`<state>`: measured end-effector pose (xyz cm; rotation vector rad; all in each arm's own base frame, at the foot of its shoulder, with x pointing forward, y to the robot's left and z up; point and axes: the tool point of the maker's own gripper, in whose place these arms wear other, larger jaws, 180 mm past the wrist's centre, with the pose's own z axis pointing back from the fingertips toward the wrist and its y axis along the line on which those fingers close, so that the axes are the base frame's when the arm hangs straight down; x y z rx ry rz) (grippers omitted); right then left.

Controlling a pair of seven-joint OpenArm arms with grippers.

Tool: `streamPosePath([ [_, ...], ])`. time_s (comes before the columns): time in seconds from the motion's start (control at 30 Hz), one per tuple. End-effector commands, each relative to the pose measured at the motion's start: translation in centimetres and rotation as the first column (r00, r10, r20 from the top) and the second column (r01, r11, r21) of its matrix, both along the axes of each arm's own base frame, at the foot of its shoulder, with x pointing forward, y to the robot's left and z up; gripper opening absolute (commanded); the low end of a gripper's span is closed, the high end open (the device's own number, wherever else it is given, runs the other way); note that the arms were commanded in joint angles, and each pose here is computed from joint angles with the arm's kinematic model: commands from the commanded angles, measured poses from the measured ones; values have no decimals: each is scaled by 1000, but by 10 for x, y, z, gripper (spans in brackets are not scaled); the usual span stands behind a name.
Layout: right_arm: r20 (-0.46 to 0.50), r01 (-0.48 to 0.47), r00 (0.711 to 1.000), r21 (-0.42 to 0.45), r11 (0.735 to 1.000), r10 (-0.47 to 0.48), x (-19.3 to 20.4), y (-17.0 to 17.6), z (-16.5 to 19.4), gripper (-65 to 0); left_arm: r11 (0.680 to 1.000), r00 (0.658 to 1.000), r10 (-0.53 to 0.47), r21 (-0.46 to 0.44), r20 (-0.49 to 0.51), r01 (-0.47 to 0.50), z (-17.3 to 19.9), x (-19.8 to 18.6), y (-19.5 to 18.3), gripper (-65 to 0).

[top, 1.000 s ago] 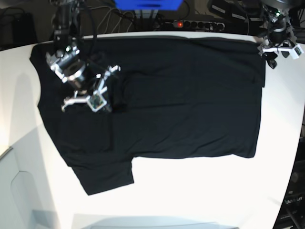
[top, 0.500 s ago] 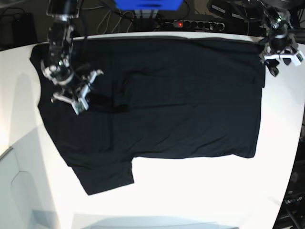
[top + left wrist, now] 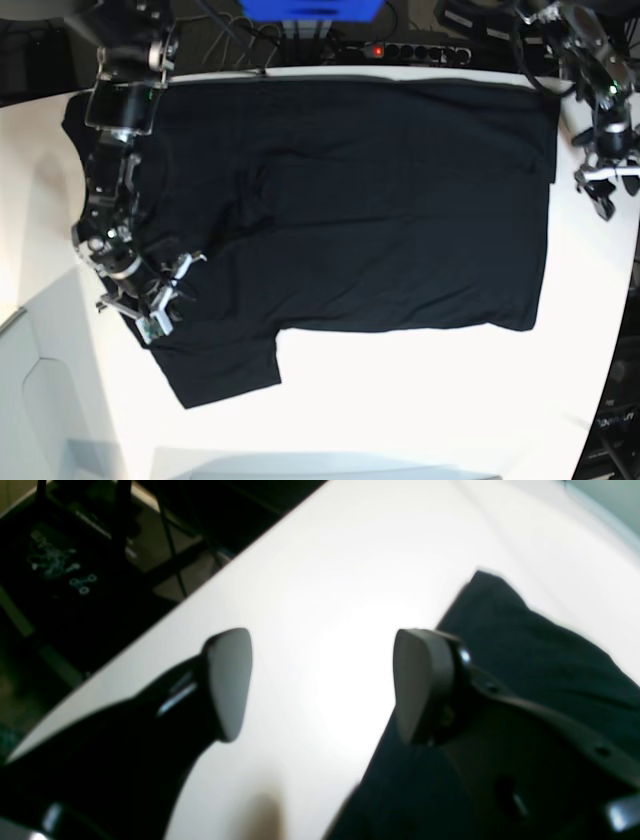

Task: Fold the T-shirt properly
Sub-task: 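Reach both grippers down along the shirt's sides toward the hem, then close both grippers on the shirt's side edges near the hem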

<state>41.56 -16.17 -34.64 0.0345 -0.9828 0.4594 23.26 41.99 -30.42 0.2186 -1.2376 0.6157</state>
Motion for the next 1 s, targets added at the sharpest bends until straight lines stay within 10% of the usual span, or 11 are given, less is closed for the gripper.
streamPosePath([
  [0.0, 59, 15, 998, -4, 1000, -15, 19, -12, 22, -650, 999, 998, -12, 37, 65, 9, 22, 16, 6, -224],
  [0.53, 37, 191, 980, 107, 976, -196, 90, -68, 19, -313, 947, 946, -315, -92, -82, 307, -27, 194, -45, -223],
  [0.97, 9, 314, 948, 114, 942, -318, 69, -93, -24, -306, 923, 900, -378, -12, -216, 385, -67, 252, -73, -223],
])
